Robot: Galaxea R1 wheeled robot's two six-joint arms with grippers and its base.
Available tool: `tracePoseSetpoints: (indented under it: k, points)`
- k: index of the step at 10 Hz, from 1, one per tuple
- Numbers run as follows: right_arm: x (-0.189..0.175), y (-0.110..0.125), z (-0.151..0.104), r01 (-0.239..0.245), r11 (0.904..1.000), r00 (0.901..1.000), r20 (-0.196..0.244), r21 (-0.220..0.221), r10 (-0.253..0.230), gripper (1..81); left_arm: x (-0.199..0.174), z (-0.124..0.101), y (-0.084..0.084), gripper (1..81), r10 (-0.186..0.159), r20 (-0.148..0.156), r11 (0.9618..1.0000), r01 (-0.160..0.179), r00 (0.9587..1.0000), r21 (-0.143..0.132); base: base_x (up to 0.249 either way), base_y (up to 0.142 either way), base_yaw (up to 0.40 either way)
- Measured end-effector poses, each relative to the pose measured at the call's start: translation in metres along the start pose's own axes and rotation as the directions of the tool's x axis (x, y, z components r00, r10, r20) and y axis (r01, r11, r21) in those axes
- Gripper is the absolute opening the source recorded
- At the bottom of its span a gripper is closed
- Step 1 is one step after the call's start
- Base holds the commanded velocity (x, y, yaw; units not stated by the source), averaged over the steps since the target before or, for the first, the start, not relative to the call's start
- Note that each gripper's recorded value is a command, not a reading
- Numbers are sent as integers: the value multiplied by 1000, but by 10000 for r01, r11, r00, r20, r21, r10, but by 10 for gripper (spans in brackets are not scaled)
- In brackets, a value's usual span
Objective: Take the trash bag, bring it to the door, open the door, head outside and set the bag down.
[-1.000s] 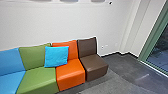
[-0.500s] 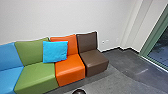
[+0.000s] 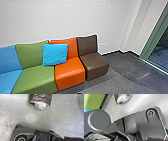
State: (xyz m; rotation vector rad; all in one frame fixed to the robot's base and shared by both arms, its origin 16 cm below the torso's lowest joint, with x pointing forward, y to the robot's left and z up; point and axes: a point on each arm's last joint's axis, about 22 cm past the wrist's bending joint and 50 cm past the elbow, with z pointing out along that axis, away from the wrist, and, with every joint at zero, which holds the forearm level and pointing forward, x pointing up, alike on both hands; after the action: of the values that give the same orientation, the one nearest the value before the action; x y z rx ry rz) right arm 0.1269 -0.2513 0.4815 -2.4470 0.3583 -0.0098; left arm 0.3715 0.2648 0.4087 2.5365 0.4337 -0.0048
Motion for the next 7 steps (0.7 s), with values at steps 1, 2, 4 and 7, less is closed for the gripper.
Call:
tracePoseSetpoints:
  k: [1,2,4,7]
  points:
    - [6,4,5,75,10000,9999,-100,10,-75,811,7,4,0,811,66,-73,10000,-66,10000,-43,0,0,0]
    - [13,10,7,155,9999,9997,-201,-13,-155,811,16,8,1,811,153,-197,9998,-154,9997,-94,0,0,0]
    - [33,25,7,335,9994,9976,-595,-112,-341,811,43,15,9,811,314,-533,9991,-329,9981,-272,0,0,0]
    - [35,55,13,366,9987,9961,-790,-359,-393,811,80,23,14,811,522,-1051,9975,-569,9931,-423,0,0,0]
